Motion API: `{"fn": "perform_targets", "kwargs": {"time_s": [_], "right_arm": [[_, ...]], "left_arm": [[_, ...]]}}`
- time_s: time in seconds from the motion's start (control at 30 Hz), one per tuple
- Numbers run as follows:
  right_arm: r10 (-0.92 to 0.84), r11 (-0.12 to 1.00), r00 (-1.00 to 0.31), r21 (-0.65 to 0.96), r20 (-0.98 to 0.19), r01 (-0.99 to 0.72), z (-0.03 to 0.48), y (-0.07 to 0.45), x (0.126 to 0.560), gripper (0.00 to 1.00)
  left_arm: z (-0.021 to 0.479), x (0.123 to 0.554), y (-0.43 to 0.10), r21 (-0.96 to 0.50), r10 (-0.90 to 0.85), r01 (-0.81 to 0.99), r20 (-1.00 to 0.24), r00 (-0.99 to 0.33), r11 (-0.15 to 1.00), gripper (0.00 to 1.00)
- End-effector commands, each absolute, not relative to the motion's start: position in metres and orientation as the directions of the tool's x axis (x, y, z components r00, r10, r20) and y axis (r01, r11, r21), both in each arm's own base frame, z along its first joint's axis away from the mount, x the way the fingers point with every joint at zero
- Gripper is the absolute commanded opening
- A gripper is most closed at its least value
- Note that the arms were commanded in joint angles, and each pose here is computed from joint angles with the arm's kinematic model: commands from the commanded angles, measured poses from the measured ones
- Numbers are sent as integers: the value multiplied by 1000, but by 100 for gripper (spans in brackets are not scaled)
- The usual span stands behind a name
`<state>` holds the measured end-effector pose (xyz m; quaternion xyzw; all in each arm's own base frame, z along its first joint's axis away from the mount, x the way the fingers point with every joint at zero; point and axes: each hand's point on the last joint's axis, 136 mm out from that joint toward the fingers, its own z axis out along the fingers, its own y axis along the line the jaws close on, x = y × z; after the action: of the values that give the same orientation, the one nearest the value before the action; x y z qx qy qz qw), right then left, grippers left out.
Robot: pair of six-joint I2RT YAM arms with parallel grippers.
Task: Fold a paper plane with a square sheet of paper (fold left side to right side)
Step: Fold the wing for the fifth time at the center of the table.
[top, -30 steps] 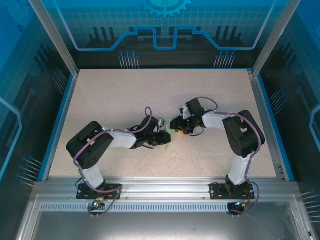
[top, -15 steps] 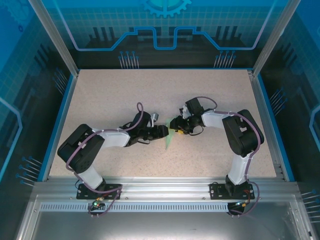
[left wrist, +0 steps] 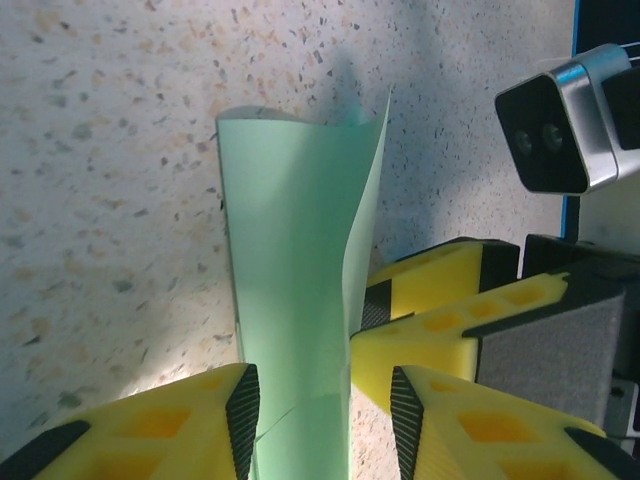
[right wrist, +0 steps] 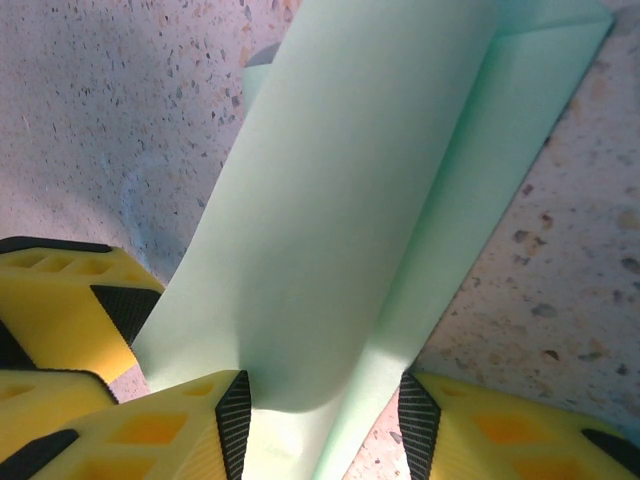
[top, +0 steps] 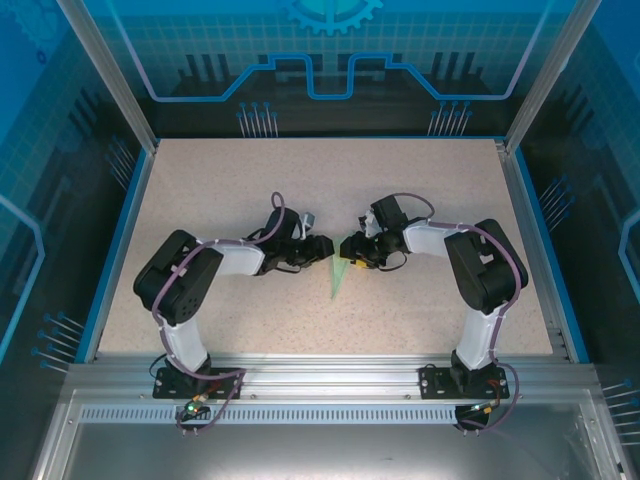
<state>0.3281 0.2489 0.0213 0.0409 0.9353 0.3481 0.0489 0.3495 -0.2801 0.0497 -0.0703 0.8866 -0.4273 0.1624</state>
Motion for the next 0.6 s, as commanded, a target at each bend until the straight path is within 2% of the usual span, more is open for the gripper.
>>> {"fn": "perform_targets", "kwargs": {"time_s": [0.0,0.4,0.57], "right_arm": [[82,807,-996,589,-34,46,-7,246,314,47],[74,813,-997,581,-30,43,-10,244,311,47],[66,813,-997,581,-44,28,-6,243,310,48]], "left_arm": [[58,359,-288,-804,-255,35,-230,-939,593,42],[36,367,-295,-794,-232,19,-200,-952,607,14],[22,368,-295,-784,-228,0,-180,-957,621,10]]}}
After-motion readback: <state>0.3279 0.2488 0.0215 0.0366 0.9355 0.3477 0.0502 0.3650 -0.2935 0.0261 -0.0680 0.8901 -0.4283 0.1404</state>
